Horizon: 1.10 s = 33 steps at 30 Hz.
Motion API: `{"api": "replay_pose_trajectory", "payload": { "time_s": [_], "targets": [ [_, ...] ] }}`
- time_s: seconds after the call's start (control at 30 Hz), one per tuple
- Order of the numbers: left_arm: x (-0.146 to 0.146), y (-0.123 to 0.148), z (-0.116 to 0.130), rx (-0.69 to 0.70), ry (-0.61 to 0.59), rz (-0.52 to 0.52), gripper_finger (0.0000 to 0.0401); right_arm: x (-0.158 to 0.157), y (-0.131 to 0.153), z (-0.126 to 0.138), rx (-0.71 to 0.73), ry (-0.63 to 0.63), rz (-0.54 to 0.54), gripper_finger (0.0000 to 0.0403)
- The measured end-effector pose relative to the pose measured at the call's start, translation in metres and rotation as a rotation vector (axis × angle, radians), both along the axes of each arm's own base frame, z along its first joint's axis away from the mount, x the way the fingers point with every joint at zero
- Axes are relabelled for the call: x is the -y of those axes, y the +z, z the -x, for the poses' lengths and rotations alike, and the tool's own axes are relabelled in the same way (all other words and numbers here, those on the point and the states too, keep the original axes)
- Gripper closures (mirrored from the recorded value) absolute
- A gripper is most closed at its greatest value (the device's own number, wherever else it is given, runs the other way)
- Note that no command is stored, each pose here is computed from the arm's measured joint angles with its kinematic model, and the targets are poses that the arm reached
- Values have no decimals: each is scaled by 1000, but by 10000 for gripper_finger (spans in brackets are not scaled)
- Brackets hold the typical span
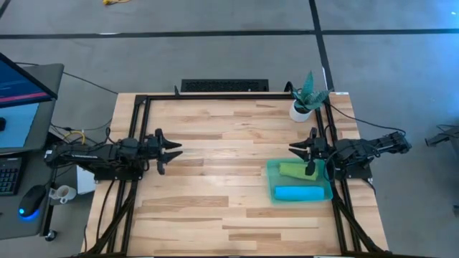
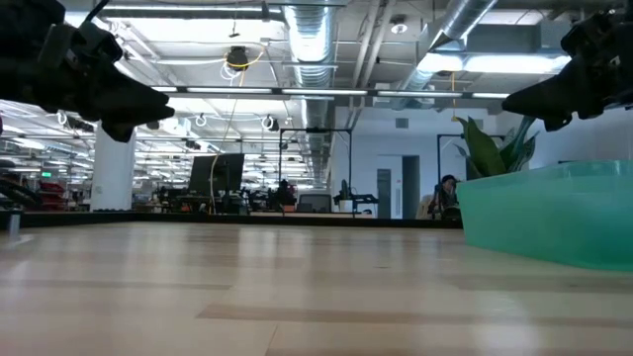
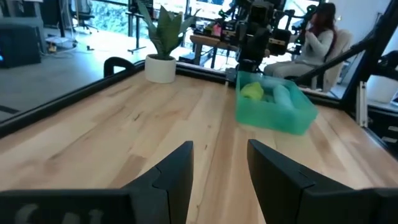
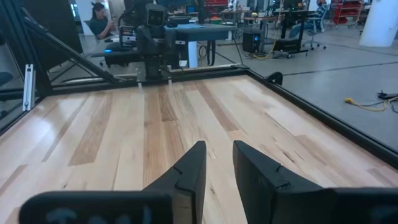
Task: Roll microfiber towels into tight, uniform cylinder then place into a basket
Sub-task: Return to Home Position
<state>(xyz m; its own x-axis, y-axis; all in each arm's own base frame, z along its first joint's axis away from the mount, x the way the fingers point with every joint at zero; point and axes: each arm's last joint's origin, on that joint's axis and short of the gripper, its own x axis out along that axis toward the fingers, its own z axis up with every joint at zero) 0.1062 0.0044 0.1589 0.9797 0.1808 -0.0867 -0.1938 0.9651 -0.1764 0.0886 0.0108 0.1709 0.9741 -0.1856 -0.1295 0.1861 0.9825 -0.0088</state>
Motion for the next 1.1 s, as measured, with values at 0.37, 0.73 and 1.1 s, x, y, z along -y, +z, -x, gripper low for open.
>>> {"api": "replay_pose_trajectory", "payload": {
  "time_s": [0.37,0.73,1.1],
  "targets": [
    [-4,3,1,94,160,277,260,0,0,0,0,0,0,301],
    [-4,2,1,78,155,311,260,0,0,0,0,0,0,301],
    [-3,3,2,79,143,302,260,0,0,0,0,0,0,301]
  ]
}}
